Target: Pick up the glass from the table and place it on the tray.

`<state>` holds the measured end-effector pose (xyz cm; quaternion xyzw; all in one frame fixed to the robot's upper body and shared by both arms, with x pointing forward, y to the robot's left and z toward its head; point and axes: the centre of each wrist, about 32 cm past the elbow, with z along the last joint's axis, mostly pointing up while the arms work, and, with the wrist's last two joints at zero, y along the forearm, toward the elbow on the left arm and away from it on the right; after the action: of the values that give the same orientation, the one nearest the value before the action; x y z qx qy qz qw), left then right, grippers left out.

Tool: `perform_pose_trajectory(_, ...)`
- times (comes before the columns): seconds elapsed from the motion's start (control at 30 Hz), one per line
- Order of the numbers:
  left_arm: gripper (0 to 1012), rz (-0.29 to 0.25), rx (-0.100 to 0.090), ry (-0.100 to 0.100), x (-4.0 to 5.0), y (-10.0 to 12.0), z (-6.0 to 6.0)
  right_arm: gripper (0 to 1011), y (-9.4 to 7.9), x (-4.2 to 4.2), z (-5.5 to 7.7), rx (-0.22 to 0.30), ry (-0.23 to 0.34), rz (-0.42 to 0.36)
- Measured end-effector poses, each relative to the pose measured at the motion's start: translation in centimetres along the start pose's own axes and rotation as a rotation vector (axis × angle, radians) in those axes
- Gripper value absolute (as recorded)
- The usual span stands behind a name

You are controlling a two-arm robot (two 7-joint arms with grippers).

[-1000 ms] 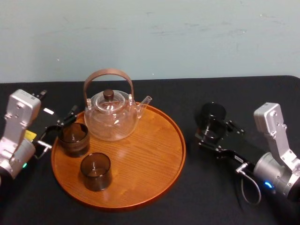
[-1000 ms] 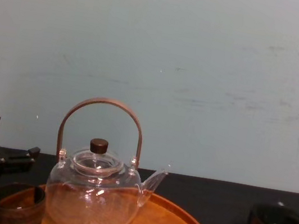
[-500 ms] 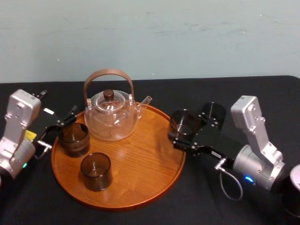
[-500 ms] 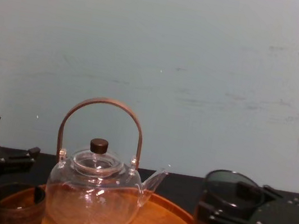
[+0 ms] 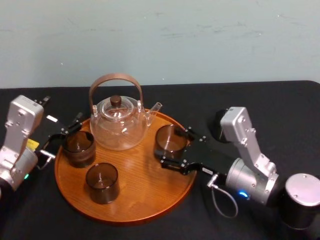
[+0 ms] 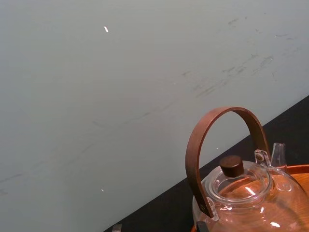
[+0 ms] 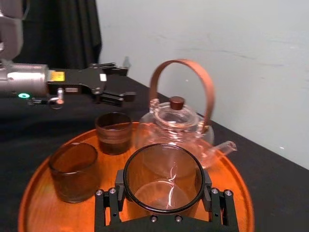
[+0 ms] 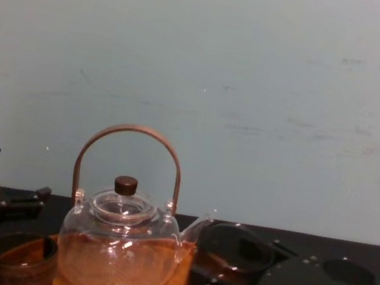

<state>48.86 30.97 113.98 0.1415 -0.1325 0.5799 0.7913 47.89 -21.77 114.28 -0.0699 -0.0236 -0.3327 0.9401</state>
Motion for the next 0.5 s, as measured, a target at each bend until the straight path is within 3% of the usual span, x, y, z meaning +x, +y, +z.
perform_pose_trajectory(0.5, 1001, 0.0, 0.0, 0.0, 0.0, 0.0, 0.0, 905, 2.6, -1.1, -1.0, -0.009, 0.004, 0.108)
